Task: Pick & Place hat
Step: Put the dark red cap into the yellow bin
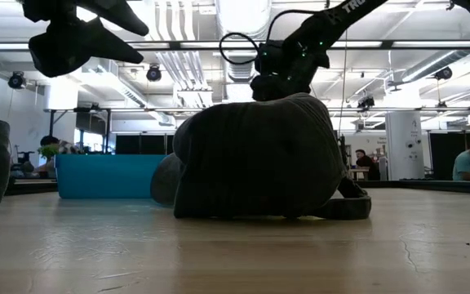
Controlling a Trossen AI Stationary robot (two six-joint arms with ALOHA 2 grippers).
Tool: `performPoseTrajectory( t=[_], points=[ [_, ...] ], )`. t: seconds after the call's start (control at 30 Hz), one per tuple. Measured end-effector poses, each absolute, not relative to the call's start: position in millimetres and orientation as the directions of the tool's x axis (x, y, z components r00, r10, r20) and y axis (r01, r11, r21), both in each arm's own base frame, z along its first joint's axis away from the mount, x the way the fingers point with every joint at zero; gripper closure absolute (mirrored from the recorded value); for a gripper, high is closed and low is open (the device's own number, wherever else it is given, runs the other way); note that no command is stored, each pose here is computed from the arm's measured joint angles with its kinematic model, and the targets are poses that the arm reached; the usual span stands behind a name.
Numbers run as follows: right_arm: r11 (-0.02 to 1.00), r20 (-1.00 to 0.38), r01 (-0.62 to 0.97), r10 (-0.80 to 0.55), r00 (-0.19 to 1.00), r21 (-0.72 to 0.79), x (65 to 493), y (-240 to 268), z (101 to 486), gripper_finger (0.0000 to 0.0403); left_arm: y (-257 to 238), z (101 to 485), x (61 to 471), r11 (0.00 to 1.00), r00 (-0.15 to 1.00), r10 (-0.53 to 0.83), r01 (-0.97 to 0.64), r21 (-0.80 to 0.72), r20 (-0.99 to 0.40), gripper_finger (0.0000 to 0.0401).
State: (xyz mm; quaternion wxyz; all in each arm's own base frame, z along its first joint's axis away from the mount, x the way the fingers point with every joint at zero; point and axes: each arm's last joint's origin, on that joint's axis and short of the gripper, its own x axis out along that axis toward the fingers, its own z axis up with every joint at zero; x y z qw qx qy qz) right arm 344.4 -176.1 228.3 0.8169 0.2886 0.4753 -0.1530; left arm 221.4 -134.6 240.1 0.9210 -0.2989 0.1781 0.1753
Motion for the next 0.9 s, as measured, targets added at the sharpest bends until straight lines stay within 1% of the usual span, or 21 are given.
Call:
performPoseTrajectory(
  t=[0.17,0.3,0.53,0.6,0.7,0.8,0.9],
  points=[
    [0.816,-0.847,0.486,0.007,0.532,0.312,349,-178,241,0.0195,-133,240,223,0.747,0.873,0.224,-0.439,-0.5,-0.432,0.0241],
    [0.839,-0.854,0.46,0.011,0.52,0.291,348,-178,249,0.0172,-131,240,223,0.747,0.871,0.219,-0.44,-0.498,-0.44,0.0241],
    [0.928,-0.827,0.314,-0.011,0.563,0.202,336,-172,280,0.0125,-130,239,223,0.749,0.867,0.204,-0.437,-0.498,-0.454,0.0241],
    [0.951,-0.844,0.263,-0.004,0.536,0.163,325,-166,289,0.0118,-129,239,224,0.747,0.866,0.207,-0.44,-0.499,-0.455,0.0241],
    [0.966,-0.893,0.247,-0.049,0.448,0.071,307,-157,297,0.0115,-127,239,226,0.742,0.864,0.197,-0.44,-0.505,-0.464,0.0241],
    [0.966,-0.928,0.259,-0.104,0.359,-0.008,293,-152,294,0.0121,-124,239,227,0.737,0.861,0.204,-0.448,-0.506,-0.466,0.0241],
    [0.955,-0.941,0.289,-0.156,0.301,-0.066,282,-148,286,0.0129,-121,239,229,0.734,0.858,0.215,-0.456,-0.502,-0.466,0.0241]
  ],
)
